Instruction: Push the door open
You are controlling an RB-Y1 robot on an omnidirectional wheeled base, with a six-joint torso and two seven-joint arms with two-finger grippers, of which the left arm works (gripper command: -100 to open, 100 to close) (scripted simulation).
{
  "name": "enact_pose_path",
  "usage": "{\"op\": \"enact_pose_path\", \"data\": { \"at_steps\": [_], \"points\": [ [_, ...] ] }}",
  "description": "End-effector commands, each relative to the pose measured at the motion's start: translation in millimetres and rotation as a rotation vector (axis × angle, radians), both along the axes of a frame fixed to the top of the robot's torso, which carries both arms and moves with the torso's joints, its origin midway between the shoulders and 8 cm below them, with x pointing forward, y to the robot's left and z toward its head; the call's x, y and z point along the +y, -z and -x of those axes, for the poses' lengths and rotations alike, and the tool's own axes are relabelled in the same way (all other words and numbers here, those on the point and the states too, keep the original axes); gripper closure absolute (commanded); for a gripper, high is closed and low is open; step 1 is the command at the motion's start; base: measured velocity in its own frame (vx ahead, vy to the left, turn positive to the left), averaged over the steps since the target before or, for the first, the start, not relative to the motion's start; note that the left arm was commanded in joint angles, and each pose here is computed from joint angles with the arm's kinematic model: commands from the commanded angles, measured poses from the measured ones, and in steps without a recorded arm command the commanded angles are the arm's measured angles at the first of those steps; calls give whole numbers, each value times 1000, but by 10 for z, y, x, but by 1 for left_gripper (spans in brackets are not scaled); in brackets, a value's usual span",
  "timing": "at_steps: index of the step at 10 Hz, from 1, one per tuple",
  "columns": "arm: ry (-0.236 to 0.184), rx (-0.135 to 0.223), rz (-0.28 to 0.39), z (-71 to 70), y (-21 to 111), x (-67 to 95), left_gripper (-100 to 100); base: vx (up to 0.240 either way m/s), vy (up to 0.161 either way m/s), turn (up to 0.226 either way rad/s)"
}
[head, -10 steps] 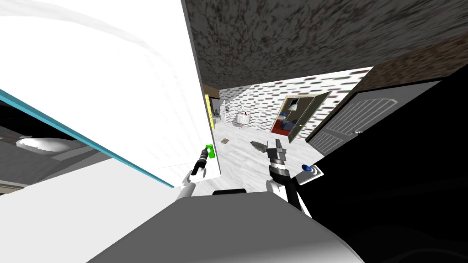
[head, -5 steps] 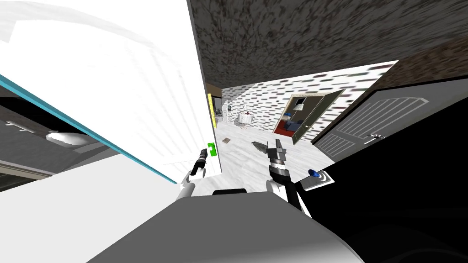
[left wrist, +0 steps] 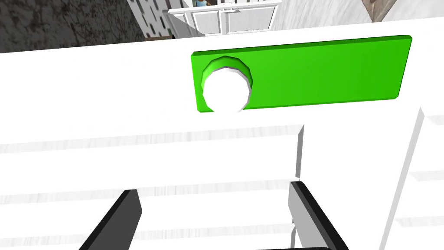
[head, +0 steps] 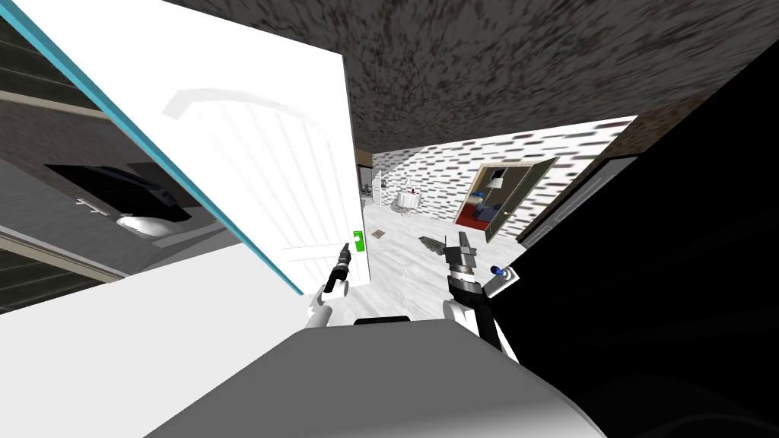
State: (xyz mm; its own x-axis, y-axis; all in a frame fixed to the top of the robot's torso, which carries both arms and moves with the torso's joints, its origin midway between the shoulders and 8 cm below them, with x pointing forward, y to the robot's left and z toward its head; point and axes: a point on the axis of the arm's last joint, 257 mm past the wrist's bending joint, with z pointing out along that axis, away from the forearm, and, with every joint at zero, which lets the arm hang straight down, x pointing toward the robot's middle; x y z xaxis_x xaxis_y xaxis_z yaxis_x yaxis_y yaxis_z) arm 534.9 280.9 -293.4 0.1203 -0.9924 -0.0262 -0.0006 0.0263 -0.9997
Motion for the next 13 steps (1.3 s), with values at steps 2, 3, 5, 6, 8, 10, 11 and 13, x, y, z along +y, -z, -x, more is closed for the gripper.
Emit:
{"op": "enact_pose_path", "data": {
  "at_steps": [2,3,5,6,8,10,11,13],
  "points": [
    [4,1,10,8,22,-83,-100,-83,-48,10],
    [0,-2,-21,9,4,47,-100,121,39,-21],
    [-4,-5,-37,8,-9,127,-100,212,50,-21],
    [-6,-7,-39,8,-10,143,-100,226,19,-15],
    [-10,-10,-25,9,2,105,-100,237,-30,-23],
    [-10,-10,-17,9,7,77,-100,151,-22,-12],
    [-10,-10,-17,9,7,77,100,-9,-1,5],
    [-10,-10,-17,9,7,77,100,-30,5,-10]
  ]
}}
